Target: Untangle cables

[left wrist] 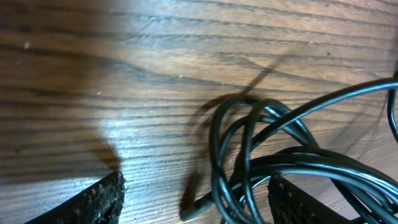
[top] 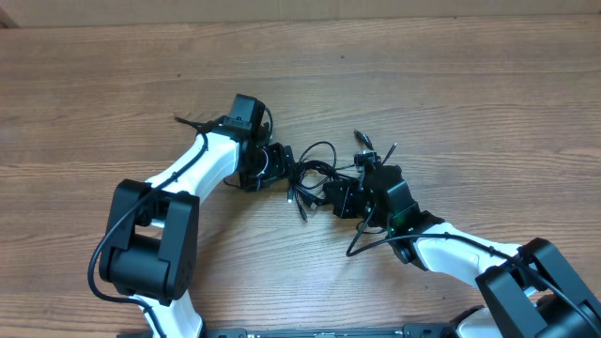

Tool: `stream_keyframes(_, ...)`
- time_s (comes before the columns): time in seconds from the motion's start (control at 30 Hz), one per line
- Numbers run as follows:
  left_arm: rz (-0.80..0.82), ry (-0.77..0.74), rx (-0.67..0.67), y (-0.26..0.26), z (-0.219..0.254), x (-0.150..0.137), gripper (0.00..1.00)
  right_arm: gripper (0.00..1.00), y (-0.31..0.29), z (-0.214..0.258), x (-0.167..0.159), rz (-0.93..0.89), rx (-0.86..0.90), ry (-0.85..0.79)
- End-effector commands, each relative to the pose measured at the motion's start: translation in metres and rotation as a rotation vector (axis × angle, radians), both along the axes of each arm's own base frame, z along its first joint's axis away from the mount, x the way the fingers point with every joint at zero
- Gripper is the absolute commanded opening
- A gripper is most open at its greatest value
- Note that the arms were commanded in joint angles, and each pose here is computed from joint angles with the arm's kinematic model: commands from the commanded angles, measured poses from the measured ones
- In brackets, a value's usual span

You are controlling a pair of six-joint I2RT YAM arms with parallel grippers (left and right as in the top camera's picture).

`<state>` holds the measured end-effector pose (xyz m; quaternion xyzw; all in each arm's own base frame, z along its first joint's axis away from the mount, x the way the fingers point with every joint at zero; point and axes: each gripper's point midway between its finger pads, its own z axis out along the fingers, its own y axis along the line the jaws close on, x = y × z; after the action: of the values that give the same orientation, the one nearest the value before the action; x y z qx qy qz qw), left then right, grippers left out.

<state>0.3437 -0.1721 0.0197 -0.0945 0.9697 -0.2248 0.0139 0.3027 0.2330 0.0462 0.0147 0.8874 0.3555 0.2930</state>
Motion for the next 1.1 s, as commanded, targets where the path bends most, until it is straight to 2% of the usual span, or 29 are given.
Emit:
stream_keyframes(0.0,0.037,0.031,-0.057,-0.008,0.012,0.0,0.71,0.04,-0.005,-0.004,0.003,-0.02,-0.023,-0.012)
stream_keyframes(0.1,0.024,0.07,-0.105,-0.016,0.016,-0.008,0.59,0.04,-0.005,-0.004,0.003,-0.02,-0.024,-0.012)
stream_keyframes(0.17,0.028,0.084,-0.107,-0.017,0.016,-0.011,0.45,0.04,-0.005,-0.004,0.003,-0.02,-0.023,-0.012)
stream_keyframes(0.2,0.029,0.087,-0.106,-0.017,0.016,-0.012,0.42,0.04,-0.005,-0.004,0.003,-0.02,-0.023,-0.012)
stream_keyframes(0.4,0.031,0.083,-0.101,-0.017,0.015,-0.011,0.4,0.04,-0.005,-0.004,0.003,-0.02,-0.023,-0.011)
stream_keyframes(0.43,0.031,0.082,-0.099,-0.017,0.015,-0.011,0.41,0.07,-0.005,-0.004,0.003,-0.02,-0.023,-0.011)
stream_keyframes(0.53,0.032,0.08,-0.097,-0.017,0.015,-0.01,0.55,0.24,-0.005,-0.004,0.003,-0.024,-0.019,-0.006)
stream_keyframes(0.6,0.033,0.077,-0.095,-0.016,0.015,-0.01,0.57,0.38,-0.004,-0.004,0.002,-0.018,-0.015,-0.003)
stream_keyframes(0.73,0.043,0.066,-0.062,-0.012,0.012,-0.007,0.59,0.9,-0.005,-0.006,0.0,-0.038,-0.001,0.034)
stream_keyframes(0.77,0.052,0.067,-0.053,-0.01,0.011,-0.007,0.6,1.0,-0.006,-0.008,-0.001,-0.047,0.004,0.051)
stream_keyframes(0.97,0.056,0.048,-0.051,-0.01,0.012,-0.002,0.69,1.0,-0.013,-0.024,-0.013,-0.149,0.04,0.221)
stream_keyframes(1.07,0.069,0.034,-0.006,-0.004,0.008,0.0,0.72,1.0,-0.017,-0.032,-0.02,-0.204,0.052,0.308)
